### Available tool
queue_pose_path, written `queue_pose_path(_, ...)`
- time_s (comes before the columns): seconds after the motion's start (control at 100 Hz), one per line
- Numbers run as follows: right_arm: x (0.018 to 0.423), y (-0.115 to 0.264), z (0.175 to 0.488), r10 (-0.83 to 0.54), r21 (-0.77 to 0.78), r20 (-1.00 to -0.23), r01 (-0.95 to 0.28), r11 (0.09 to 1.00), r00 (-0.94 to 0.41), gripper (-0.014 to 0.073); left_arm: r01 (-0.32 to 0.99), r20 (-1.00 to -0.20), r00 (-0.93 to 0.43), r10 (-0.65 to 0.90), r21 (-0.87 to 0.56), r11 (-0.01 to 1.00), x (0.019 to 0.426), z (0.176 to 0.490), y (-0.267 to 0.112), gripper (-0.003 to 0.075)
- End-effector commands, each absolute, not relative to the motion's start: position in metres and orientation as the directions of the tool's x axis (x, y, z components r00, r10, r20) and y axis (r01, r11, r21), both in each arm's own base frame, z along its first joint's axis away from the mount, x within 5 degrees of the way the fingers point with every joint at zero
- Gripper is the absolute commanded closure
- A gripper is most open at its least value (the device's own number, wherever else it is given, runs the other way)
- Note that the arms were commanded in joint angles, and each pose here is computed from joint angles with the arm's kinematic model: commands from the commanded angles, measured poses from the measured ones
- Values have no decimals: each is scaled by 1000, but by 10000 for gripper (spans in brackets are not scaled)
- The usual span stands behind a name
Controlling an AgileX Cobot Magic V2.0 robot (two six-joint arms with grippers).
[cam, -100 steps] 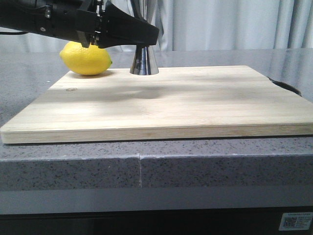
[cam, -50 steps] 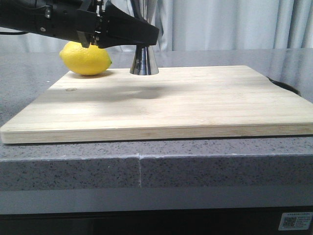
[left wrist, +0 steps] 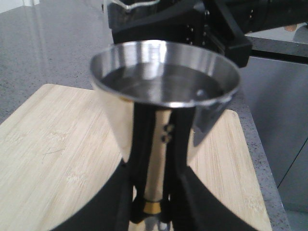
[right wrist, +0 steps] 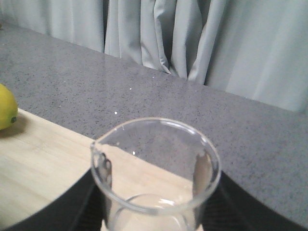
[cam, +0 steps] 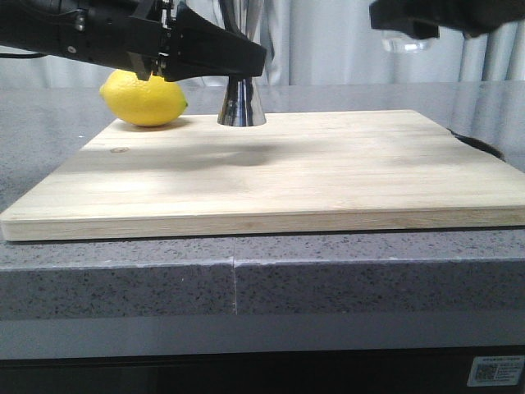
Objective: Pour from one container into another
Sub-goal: 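Lower the empty beaker onto the board with the right gripper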
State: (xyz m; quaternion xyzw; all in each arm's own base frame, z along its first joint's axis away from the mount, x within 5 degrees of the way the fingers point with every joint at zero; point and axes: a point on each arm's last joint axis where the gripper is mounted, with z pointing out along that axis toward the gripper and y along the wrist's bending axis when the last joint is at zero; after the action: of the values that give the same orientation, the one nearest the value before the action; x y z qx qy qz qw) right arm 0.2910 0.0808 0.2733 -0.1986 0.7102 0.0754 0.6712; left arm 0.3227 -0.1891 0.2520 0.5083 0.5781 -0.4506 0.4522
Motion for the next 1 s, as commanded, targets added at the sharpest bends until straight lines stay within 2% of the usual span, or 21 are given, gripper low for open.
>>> queue_pose_path(0.0,281,78,291,-85,-127,-988,-373,919,127,379,1000,-999,-19,44,-18,5,311,290,-192,739)
queue_pose_path(0.26,271,76,268,-35,-81,-991,-377,923,126,379,1000,-999,-19,44,-18,5,311,290,-192,739)
queue_pose_path(0.66,294,81,228,5,-41,-993,-386,922,117,379,1000,-999,-22,44,-22,5,311,290,-192,739)
queue_pose_path(0.99,314,86,220,-18,-63,-992,-382,922,121,379,1000,-999,-21,48,-21,3,311,289,-192,739)
